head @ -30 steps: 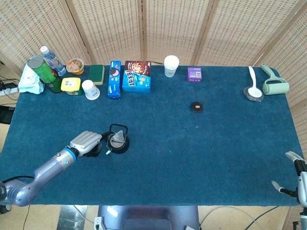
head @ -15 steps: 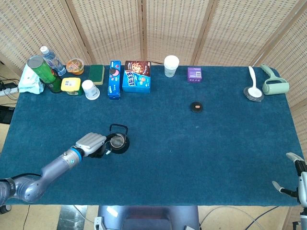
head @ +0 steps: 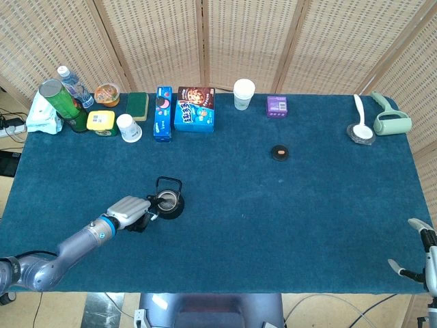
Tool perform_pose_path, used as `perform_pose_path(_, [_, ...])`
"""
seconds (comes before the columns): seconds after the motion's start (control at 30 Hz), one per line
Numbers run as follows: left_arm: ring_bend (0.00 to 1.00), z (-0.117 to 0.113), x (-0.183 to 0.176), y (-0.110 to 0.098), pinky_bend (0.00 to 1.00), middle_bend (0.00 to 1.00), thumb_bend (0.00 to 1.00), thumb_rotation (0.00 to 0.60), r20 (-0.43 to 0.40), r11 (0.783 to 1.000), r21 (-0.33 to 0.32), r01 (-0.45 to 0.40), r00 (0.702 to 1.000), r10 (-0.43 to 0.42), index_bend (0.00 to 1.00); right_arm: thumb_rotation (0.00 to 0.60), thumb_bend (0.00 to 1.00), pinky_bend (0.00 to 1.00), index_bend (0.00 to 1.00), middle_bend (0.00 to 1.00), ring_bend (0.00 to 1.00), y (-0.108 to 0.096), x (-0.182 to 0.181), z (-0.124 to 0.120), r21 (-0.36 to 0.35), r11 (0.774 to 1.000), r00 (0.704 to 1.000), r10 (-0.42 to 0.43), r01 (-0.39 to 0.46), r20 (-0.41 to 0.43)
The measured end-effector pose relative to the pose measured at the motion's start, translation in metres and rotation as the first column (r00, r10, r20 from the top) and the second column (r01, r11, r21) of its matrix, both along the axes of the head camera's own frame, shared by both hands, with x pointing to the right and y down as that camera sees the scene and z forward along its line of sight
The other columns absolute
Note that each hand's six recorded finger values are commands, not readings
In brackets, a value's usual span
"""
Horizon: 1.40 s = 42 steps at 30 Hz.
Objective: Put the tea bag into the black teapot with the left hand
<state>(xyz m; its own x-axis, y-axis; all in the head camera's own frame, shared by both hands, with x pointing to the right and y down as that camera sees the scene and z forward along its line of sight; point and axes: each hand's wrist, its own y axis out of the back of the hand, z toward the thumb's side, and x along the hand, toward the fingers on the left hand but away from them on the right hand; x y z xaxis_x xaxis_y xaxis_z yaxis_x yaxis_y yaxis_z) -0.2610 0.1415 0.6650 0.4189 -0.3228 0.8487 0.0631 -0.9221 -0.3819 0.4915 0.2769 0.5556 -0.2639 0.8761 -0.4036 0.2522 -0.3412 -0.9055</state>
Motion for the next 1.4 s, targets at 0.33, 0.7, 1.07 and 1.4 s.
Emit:
perform_pose_path(0.33, [1.00,0.006,0.003,0.006,0.94,1.00,0.86,0.600,0.005,1.000,-0.024,-0.007,1.000,0.007,0.07,0.600,0.12,0.17,0.18,0.20,0.27,0.002,0.002,-0.001,0.003,1.000,1.000,0.004,-0.004,0.000])
perform_pose_path(0.7, [1.00,0.004,0.005,-0.001,0.94,1.00,0.86,0.600,-0.010,1.000,0.000,0.021,1.000,-0.021,0.07,0.600,0.12,0.17,0.18,0.20,0.27,0.002,0.002,-0.001,0.003,1.000,1.000,0.006,-0.006,0.001])
perform_pose_path(1.07, [1.00,-0.022,0.001,-0.005,0.94,1.00,0.86,0.600,-0.058,0.998,0.057,0.037,0.998,-0.033,0.07,0.600,0.12,0.17,0.18,0.20,0.27,-0.001,-0.003,0.001,-0.004,1.000,1.000,-0.008,0.008,0.003])
perform_pose_path(1.4, [1.00,-0.028,-0.016,0.006,0.94,1.00,0.83,0.600,-0.062,0.995,0.060,0.080,0.995,-0.076,0.07,0.600,0.12,0.17,0.18,0.20,0.27,-0.004,-0.006,0.001,-0.007,1.000,1.000,-0.020,0.020,0.001])
